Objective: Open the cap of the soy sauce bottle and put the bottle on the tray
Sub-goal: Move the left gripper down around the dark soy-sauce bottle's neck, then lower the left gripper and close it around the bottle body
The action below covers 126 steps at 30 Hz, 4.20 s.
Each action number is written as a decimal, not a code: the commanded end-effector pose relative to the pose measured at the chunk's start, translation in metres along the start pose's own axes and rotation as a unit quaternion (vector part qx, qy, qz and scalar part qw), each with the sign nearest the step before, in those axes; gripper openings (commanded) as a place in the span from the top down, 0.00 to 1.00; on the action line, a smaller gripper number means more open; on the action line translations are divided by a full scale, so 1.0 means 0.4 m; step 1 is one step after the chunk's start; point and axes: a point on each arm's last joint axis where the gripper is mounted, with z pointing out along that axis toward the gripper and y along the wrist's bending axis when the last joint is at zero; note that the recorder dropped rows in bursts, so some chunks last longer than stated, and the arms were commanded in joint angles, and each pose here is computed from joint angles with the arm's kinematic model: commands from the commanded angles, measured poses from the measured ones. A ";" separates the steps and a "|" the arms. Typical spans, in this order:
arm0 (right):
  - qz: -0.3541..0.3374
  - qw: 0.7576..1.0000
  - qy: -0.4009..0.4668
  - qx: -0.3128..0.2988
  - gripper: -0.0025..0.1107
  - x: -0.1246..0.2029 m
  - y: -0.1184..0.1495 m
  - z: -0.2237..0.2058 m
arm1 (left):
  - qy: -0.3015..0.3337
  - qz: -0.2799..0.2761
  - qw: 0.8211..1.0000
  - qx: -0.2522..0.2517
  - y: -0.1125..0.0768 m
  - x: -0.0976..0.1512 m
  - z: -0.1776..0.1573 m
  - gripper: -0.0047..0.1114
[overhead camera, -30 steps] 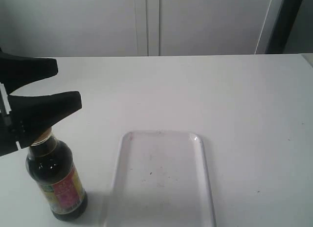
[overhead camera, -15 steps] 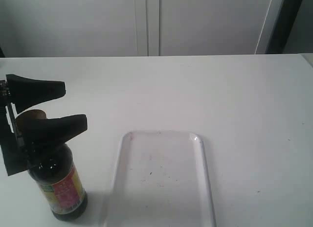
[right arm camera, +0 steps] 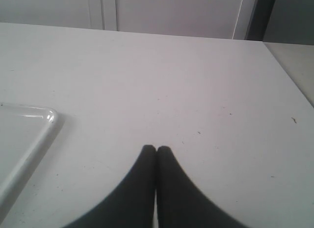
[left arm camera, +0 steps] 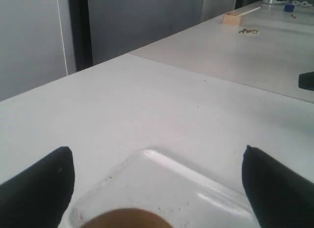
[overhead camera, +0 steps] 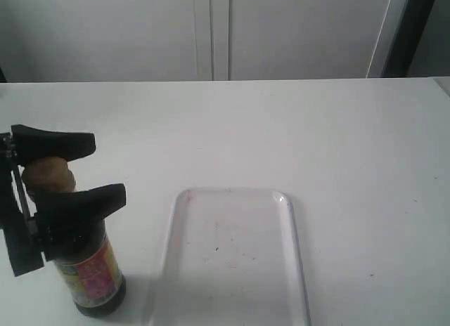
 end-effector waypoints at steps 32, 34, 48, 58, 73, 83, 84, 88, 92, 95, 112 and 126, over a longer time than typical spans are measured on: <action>-0.001 1.000 -0.005 0.000 0.98 0.002 0.000 0.000 | 0.045 -0.031 0.998 -0.035 -0.019 0.088 -0.020 0.16; -0.001 1.000 -0.005 0.000 0.98 0.002 0.000 0.000 | 0.049 -0.033 0.997 -0.043 -0.027 0.109 -0.028 0.16; -0.001 1.000 -0.005 0.000 0.98 0.002 0.000 0.000 | 0.076 -0.036 0.994 -0.070 -0.025 0.168 -0.034 0.16; -0.001 1.000 -0.005 0.000 0.98 0.002 0.000 0.000 | 0.112 -0.035 0.990 -0.077 -0.008 0.203 -0.025 0.16; -0.001 1.000 -0.005 0.000 0.98 0.002 0.000 0.000 | 0.130 -0.041 0.988 -0.071 0.010 0.246 -0.008 0.16; -0.001 1.000 -0.005 0.000 0.98 0.002 0.000 0.000 | 0.138 -0.039 0.988 -0.056 0.013 0.270 0.001 0.20; -0.001 1.000 -0.005 0.000 0.98 0.002 0.000 0.000 | 0.140 -0.038 0.988 -0.055 0.013 0.272 0.002 0.21; -0.001 1.000 -0.005 0.000 0.98 0.002 0.000 0.000 | 0.145 -0.036 0.987 -0.052 0.014 0.278 0.003 0.32; -0.001 1.000 -0.005 0.000 0.98 0.002 0.000 0.000 | 0.150 -0.035 0.987 -0.052 0.015 0.283 0.003 0.61; -0.001 1.000 -0.005 0.000 0.98 0.002 0.000 0.000 | 0.158 -0.030 0.986 -0.051 0.015 0.288 0.003 0.87; 0.008 1.000 -0.005 0.000 0.98 0.002 0.000 0.000 | 0.157 0.002 0.987 -0.031 0.008 0.287 0.004 0.96; 0.102 0.975 -0.198 -0.021 0.98 -0.085 0.000 -0.018 | 0.157 0.006 0.987 -0.027 0.007 0.287 0.004 0.96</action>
